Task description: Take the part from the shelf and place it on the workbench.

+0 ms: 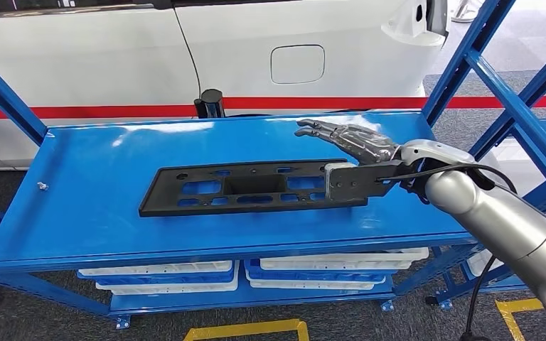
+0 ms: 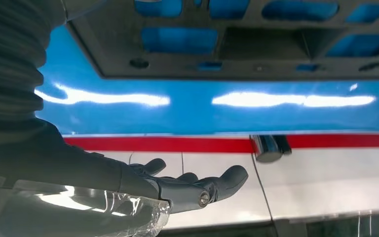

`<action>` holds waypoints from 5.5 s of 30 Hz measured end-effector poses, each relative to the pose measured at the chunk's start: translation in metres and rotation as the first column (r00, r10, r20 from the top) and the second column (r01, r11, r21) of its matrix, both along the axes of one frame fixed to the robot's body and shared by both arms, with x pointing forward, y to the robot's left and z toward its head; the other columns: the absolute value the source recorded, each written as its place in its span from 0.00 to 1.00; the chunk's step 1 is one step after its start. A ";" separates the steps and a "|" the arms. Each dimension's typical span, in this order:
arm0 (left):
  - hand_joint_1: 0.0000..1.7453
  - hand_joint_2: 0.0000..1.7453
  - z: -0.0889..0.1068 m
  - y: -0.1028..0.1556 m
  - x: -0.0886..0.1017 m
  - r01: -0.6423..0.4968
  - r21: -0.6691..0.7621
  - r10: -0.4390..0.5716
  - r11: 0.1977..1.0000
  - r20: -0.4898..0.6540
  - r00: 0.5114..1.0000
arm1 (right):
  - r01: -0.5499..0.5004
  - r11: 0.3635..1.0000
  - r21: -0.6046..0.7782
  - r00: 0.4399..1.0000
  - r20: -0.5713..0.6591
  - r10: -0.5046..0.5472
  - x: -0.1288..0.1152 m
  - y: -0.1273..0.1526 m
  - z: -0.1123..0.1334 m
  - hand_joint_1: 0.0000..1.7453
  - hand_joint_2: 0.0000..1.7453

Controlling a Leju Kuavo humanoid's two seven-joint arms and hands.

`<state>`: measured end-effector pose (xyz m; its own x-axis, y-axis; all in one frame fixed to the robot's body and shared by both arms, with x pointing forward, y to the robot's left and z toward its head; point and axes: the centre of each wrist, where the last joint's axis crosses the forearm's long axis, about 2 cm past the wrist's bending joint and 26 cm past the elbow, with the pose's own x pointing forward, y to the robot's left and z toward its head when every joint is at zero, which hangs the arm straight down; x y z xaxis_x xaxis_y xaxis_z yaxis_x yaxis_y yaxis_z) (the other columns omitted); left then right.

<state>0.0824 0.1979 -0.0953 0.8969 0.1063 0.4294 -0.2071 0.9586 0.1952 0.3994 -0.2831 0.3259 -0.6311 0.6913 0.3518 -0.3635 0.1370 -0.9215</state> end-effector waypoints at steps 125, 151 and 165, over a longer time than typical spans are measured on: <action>0.00 1.00 0.001 -0.001 0.007 0.050 0.010 -0.051 0.999 0.158 0.986 | 0.233 0.863 0.449 0.910 0.213 -0.356 0.031 -0.005 -0.133 1.00 1.00; 0.00 1.00 0.004 -0.002 0.021 0.106 -0.058 -0.096 0.993 0.157 0.983 | -0.046 0.671 0.740 0.622 0.546 -0.561 0.005 -0.001 -0.008 1.00 1.00; 0.00 1.00 0.004 -0.001 0.020 0.063 -0.026 -0.059 0.998 0.129 0.990 | -0.104 0.648 0.754 0.623 0.558 -0.549 0.005 0.018 0.008 1.00 1.00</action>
<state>0.1021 0.1967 -0.0914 0.8401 0.0677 0.5382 -0.1698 0.9751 0.1423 0.4042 -0.2652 0.3337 -0.7379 0.6087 0.2915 0.4736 0.7748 -0.4189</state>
